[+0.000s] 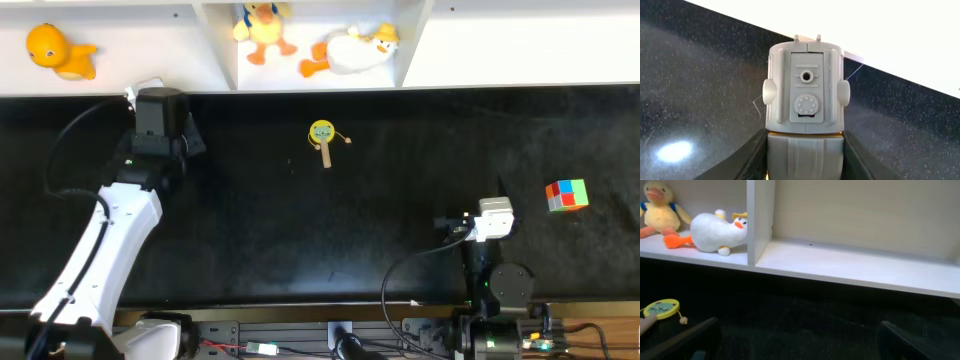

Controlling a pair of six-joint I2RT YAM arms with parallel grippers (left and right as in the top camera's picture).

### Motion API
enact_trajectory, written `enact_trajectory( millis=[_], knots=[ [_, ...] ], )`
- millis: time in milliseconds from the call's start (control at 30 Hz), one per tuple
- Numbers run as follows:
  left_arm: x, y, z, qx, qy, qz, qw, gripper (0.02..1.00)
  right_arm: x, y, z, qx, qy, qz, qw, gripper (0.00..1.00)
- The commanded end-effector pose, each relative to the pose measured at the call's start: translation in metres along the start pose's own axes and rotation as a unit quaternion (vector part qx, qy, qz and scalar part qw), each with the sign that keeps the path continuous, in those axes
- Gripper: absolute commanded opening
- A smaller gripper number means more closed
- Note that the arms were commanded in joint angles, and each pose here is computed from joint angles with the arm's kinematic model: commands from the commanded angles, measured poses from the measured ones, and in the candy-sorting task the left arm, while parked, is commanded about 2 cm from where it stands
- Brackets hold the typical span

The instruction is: Store Toys

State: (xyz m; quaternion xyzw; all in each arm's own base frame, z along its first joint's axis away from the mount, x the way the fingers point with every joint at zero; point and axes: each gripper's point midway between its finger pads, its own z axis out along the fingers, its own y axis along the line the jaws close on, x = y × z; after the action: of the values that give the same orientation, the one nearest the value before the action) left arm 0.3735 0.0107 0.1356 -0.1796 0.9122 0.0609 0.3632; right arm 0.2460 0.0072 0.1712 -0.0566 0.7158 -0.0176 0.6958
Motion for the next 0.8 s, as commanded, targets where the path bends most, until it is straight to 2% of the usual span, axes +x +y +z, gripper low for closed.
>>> enact_trajectory(
  millis=[33, 633, 800],
  knots=[
    [-0.016, 0.0, -0.011, 0.002, -0.032, 0.006, 0.999, 0.209, -0.001, -0.001, 0.0, 0.003, -0.005, 0.0, 1.0, 0.993],
    [-0.068, -0.013, -0.029, 0.025, -0.108, 0.048, 0.993, 0.229, -0.001, -0.001, 0.0, 0.003, -0.005, 0.0, 1.0, 0.996],
    [-0.084, -0.009, -0.025, 0.02, -0.112, 0.043, 0.993, 0.229, -0.001, -0.001, 0.0, 0.003, -0.005, 0.0, 1.0, 0.996]
  ],
)
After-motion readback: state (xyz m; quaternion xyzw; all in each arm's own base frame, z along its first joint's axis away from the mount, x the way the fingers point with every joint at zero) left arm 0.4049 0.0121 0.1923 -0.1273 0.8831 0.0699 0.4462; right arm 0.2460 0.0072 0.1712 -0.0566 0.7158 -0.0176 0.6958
